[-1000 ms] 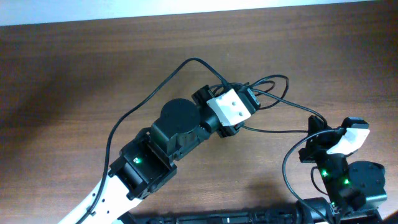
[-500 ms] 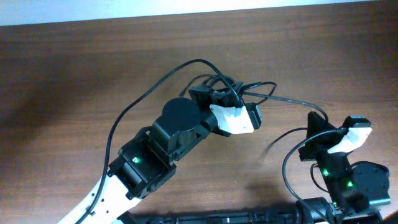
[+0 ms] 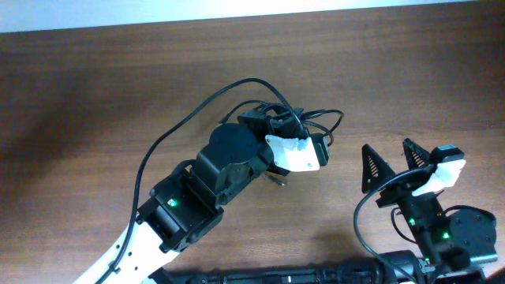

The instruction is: Untangle cables

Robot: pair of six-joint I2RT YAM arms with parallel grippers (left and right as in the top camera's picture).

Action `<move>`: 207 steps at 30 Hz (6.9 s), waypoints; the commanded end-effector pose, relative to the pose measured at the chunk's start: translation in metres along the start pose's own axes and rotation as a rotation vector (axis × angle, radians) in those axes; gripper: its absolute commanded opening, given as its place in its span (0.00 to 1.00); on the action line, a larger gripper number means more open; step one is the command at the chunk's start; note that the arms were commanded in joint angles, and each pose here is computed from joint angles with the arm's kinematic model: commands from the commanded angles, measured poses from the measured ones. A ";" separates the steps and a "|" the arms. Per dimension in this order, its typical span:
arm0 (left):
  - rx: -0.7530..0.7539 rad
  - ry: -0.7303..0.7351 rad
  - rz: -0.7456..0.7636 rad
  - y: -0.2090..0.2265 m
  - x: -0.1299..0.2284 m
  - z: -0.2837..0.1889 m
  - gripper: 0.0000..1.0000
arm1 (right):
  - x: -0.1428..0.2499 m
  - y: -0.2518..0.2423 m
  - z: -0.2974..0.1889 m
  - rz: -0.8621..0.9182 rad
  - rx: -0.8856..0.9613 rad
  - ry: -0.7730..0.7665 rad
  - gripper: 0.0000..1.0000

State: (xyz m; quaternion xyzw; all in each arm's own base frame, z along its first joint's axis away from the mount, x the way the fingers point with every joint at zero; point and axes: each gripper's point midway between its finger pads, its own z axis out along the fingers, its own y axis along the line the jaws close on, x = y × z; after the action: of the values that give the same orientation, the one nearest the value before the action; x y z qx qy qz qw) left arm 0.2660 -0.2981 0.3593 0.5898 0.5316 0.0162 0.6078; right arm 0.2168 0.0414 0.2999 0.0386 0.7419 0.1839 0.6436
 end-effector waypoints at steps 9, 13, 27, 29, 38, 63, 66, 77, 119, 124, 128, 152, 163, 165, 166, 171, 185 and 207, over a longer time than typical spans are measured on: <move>0.144 -0.186 0.100 -0.020 -0.034 -0.017 0.00 | 0.021 0.063 -0.014 -0.359 -0.396 0.054 0.96; 0.262 -0.273 0.171 -0.045 -0.043 -0.023 0.00 | 0.024 0.076 -0.020 -0.407 -0.480 0.050 0.99; 0.395 -0.470 0.203 -0.068 -0.069 -0.042 0.53 | 0.018 0.076 -0.019 -0.417 -0.473 0.024 0.04; 0.325 -0.391 0.105 -0.052 -0.064 -0.032 0.59 | 0.016 0.070 -0.017 -0.417 -0.436 0.020 0.04; -0.185 -0.041 -0.866 0.052 0.008 -0.013 0.99 | 0.009 0.067 -0.015 -0.427 -0.406 -0.006 0.04; 0.517 0.030 -1.238 -0.060 -0.020 -0.001 0.77 | -0.094 0.115 -0.057 -0.790 -0.456 -0.583 0.04; 0.638 -0.004 -1.234 -0.070 -0.034 -0.011 0.75 | -0.099 0.114 -0.058 -0.846 -0.417 -0.616 0.04; 0.849 0.097 -1.279 -0.112 -0.027 0.001 0.27 | -0.103 0.129 -0.073 -0.852 -0.507 -0.672 0.04; -0.192 -0.425 -0.318 0.108 -0.021 0.025 0.00 | -0.113 0.081 -0.044 -0.266 -0.343 -0.507 0.99; 0.073 -0.671 -0.231 0.051 -0.088 0.009 0.00 | -0.121 0.065 -0.028 -0.186 -0.268 -0.510 1.00; 0.128 -0.702 -0.235 0.030 -0.109 0.008 0.00 | -0.105 0.075 -0.013 -0.128 -0.363 -0.412 0.72; 0.304 -0.737 -0.393 0.013 -0.117 -0.002 0.00 | -0.073 0.071 -0.001 -0.110 -0.370 -0.260 0.27; 0.168 -0.601 -0.477 0.018 -0.107 0.020 0.00 | -0.060 0.084 -0.003 -0.112 -0.455 -0.200 0.04; 0.043 -0.539 -0.541 0.039 -0.094 0.026 0.00 | -0.049 0.081 0.000 -0.095 -0.448 -0.149 0.04; -0.064 -0.476 -0.637 0.057 -0.078 0.031 0.00 | -0.040 0.082 0.000 -0.086 -0.462 -0.108 0.04; -0.332 -0.221 -0.909 0.080 -0.012 0.041 0.00 | -0.030 0.094 -0.006 -0.094 -0.547 -0.060 0.04; -0.192 -0.095 -0.910 0.044 0.003 0.045 0.00 | -0.026 0.061 0.010 -0.047 -0.347 -0.053 0.59; 0.223 -0.384 -0.481 -0.003 -0.074 0.004 0.00 | -0.041 0.055 0.011 -0.160 -0.293 -0.137 0.42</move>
State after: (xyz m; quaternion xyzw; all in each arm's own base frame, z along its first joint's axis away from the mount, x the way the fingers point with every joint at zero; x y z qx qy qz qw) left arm 0.2485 -0.3500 0.3832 0.4910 0.5630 -0.2796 0.6032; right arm 0.2287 0.0800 0.3507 -0.0914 0.6683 0.2334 0.7004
